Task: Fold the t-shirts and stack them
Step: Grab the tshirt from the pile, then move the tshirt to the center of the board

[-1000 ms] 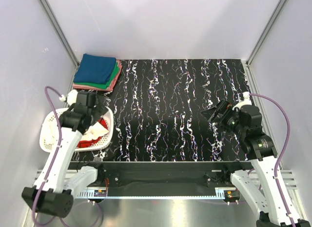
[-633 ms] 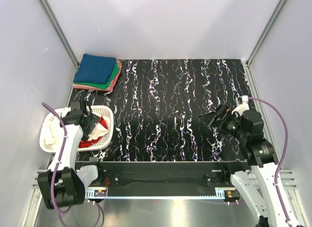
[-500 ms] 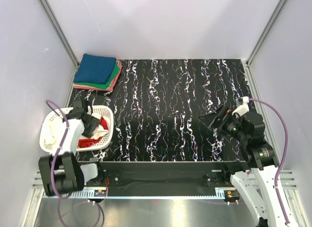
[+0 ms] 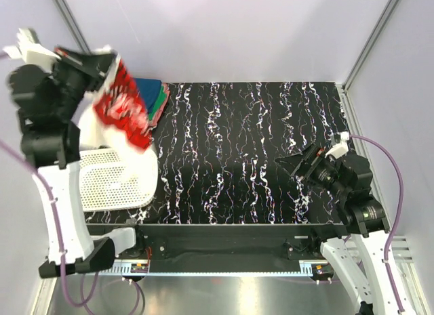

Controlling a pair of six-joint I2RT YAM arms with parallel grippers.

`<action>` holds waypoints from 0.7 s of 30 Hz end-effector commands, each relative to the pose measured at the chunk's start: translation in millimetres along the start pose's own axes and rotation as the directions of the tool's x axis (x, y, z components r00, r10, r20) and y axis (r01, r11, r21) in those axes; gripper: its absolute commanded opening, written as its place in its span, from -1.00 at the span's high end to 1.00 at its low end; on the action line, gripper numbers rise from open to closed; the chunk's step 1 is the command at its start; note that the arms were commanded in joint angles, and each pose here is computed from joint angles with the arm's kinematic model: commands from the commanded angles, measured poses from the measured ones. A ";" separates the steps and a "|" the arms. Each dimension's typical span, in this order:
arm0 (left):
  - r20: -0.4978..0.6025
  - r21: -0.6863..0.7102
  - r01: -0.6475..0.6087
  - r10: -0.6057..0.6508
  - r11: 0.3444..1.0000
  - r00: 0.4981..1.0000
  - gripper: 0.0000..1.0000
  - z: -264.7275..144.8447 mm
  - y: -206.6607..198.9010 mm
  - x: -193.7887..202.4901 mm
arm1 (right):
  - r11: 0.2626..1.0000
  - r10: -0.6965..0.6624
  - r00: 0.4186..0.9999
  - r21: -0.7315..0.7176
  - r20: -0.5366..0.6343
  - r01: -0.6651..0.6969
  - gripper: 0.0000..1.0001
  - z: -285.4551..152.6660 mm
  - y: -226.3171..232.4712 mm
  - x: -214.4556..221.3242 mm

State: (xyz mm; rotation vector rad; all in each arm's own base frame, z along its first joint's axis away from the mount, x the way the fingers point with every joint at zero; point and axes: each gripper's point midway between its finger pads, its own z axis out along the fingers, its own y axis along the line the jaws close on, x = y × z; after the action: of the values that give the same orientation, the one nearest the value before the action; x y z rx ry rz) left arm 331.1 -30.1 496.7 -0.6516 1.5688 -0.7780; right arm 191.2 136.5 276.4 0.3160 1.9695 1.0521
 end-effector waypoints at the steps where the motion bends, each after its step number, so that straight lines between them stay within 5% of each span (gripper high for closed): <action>1: -0.173 0.526 0.045 0.055 0.849 0.983 1.00 -50.5 -141.1 13.0 | 0.995 -0.038 0.996 -0.091 0.081 0.045 -0.99 -13.0 31.4 -19.8; 4: -0.233 0.701 0.085 0.114 0.708 0.966 1.00 -71.8 -193.3 41.3 | 0.995 -0.045 0.992 -0.086 0.120 0.056 -1.00 -19.8 34.1 -25.3; 7: -0.312 0.745 0.119 0.186 0.657 0.932 1.00 -77.6 -202.0 88.8 | 0.996 -0.047 0.989 -0.069 0.140 0.057 -0.99 -24.3 33.4 -28.2; 11: -0.467 0.664 0.179 0.216 0.726 0.858 0.87 -57.3 -146.3 169.8 | 0.999 -0.044 0.990 -0.001 0.133 0.045 -0.99 -25.2 21.2 -26.7; 12: -0.565 0.587 0.201 0.219 0.784 0.795 0.88 -45.8 -103.5 221.4 | 0.999 -0.047 0.990 0.016 0.134 0.045 -0.99 -24.8 17.4 -26.6; 14: -0.652 0.568 0.236 0.256 0.789 0.714 0.89 -52.0 -72.4 269.6 | 0.997 -0.043 0.991 0.065 0.130 0.035 -0.99 -22.0 6.0 -25.5; 16: -0.792 0.412 0.239 0.216 0.879 0.570 0.88 -57.7 -0.3 344.7 | 0.993 -0.030 0.993 0.113 0.115 0.017 -0.99 -15.5 -6.1 -23.4; 17: -0.817 0.352 0.210 0.190 0.912 0.545 0.84 -57.8 28.0 365.4 | 0.990 -0.026 0.993 0.140 0.113 0.010 -0.99 -13.2 -12.7 -23.2; 19: -0.861 0.235 0.120 0.150 0.964 0.486 0.47 -67.6 91.0 399.2 | 0.982 -0.015 0.997 0.187 0.081 0.000 -0.98 -2.7 -27.3 -18.6; 21: -0.859 0.171 -0.010 0.154 0.985 0.488 0.14 -72.8 129.4 404.4 | 0.975 -0.004 0.999 0.222 0.053 -0.008 -0.97 8.5 -40.8 -13.5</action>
State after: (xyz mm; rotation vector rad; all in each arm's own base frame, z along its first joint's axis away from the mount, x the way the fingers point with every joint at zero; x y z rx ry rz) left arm 197.9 -265.6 137.3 -0.0968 2.5466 -1.3423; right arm 199.6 113.9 275.5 0.4275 1.9731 0.8964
